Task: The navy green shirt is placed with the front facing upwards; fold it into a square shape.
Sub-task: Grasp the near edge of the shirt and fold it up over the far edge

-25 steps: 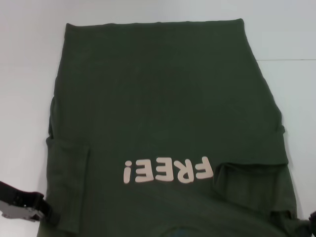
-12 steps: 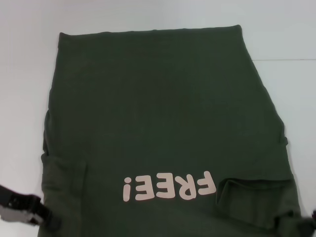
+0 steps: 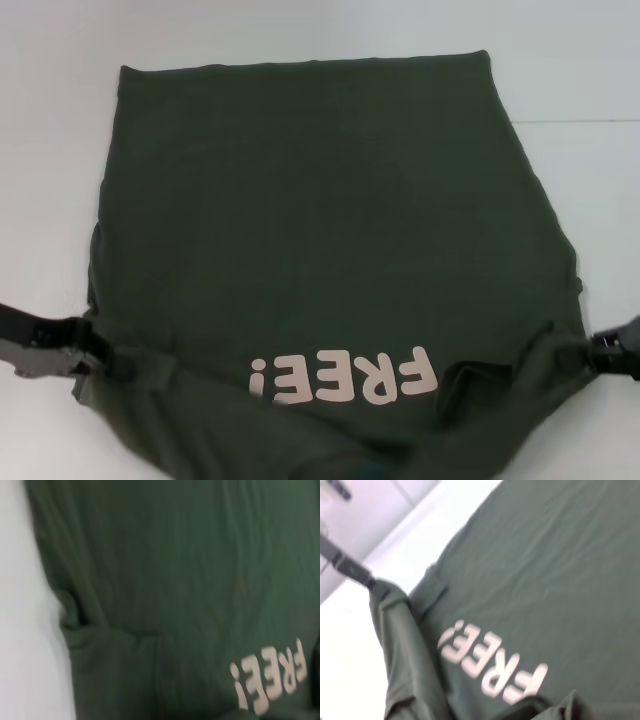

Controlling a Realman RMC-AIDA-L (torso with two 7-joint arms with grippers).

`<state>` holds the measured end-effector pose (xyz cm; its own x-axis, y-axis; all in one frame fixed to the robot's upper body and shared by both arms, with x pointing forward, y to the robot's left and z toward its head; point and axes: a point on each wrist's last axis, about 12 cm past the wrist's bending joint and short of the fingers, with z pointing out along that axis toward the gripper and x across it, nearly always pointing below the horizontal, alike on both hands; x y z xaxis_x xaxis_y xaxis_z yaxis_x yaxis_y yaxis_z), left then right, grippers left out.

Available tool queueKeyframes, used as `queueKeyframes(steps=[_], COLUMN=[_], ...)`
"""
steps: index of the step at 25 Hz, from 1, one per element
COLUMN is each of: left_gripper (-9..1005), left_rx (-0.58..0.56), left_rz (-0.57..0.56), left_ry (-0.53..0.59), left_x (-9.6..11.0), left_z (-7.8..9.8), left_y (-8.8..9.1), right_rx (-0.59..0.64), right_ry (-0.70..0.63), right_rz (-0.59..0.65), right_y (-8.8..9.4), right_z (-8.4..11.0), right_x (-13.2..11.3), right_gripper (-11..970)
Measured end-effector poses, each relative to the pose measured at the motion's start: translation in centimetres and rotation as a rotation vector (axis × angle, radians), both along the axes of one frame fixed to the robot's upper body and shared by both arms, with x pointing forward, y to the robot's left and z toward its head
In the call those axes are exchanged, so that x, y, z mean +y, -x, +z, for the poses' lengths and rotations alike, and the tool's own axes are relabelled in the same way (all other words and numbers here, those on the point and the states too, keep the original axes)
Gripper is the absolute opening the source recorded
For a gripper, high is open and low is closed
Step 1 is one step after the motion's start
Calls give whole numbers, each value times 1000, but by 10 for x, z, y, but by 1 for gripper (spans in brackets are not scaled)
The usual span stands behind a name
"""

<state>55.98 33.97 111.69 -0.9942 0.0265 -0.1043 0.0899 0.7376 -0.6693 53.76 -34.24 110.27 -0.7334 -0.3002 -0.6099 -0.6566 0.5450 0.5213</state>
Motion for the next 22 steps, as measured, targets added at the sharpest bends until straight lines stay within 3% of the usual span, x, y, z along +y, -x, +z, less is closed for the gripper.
queueKeyframes(steps=[13, 22], left_gripper=[86, 95], left_rx=[-105, -180], left_rz=[124, 210], left_ry=[9, 40], left_x=[9, 16], left_z=[4, 9], left_y=[-19, -27], right_rx=[-77, -103], right_ry=[-141, -154], right_rz=[-255, -380], right_y=[-18, -28], right_z=[-13, -17], right_x=[4, 2], right_gripper=[80, 81])
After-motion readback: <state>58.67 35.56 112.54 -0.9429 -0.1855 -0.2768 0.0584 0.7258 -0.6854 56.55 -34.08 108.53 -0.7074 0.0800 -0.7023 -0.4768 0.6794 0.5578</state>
